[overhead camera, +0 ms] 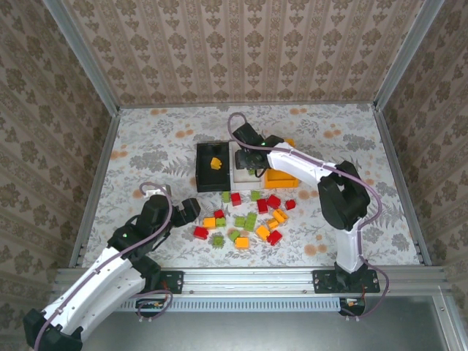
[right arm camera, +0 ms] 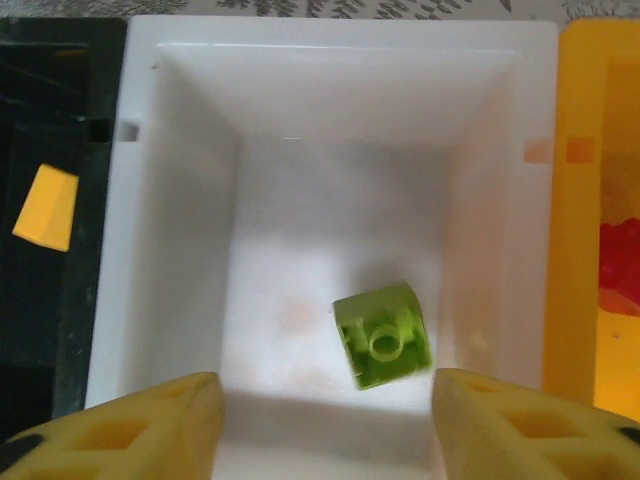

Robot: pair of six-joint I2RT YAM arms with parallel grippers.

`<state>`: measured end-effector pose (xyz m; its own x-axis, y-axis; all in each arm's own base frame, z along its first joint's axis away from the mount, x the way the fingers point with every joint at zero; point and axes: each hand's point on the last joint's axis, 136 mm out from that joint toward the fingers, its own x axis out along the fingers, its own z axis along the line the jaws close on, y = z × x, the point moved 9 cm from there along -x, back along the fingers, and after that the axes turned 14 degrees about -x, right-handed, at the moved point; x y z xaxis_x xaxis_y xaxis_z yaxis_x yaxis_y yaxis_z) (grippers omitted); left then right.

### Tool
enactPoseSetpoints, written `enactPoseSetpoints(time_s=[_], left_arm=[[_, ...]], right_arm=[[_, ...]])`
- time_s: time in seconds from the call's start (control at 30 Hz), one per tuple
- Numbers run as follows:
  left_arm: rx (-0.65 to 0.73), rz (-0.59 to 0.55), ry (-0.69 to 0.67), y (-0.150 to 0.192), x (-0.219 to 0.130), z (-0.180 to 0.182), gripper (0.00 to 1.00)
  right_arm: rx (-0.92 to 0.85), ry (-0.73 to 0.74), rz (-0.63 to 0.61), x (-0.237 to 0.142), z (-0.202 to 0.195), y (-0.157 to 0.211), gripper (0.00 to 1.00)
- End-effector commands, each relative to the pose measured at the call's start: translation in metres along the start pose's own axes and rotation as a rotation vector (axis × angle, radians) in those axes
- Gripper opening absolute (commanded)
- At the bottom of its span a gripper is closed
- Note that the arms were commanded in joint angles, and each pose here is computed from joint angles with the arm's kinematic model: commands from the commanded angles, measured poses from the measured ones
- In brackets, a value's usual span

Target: Sort the legos into containers by color

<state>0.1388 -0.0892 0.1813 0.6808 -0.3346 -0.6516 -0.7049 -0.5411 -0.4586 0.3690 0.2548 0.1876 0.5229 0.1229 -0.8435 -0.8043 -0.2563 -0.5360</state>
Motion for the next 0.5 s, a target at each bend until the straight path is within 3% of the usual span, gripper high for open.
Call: enactPoseSetpoints(time_s=[0.0,0.23,0.47], left_arm=[[-0.017,0.002,0.011,-0.001,0.001,-0.002,1.0],[-0.016,0.002,0.017,-0.002,0.004,-0.003,1.0],[-0.032,0.011,0.004,0.0,0.012,0.0,1.0]], right_arm=[[0.022,-0.02,-0.036,-0.04,-0.01,0.005,0.65],[0.071,-0.053,0.024,-0.078,-0.032,0.084,0.72],[0.099,-0.087,0.154,-0.081,-0.043,0.158,0.73]])
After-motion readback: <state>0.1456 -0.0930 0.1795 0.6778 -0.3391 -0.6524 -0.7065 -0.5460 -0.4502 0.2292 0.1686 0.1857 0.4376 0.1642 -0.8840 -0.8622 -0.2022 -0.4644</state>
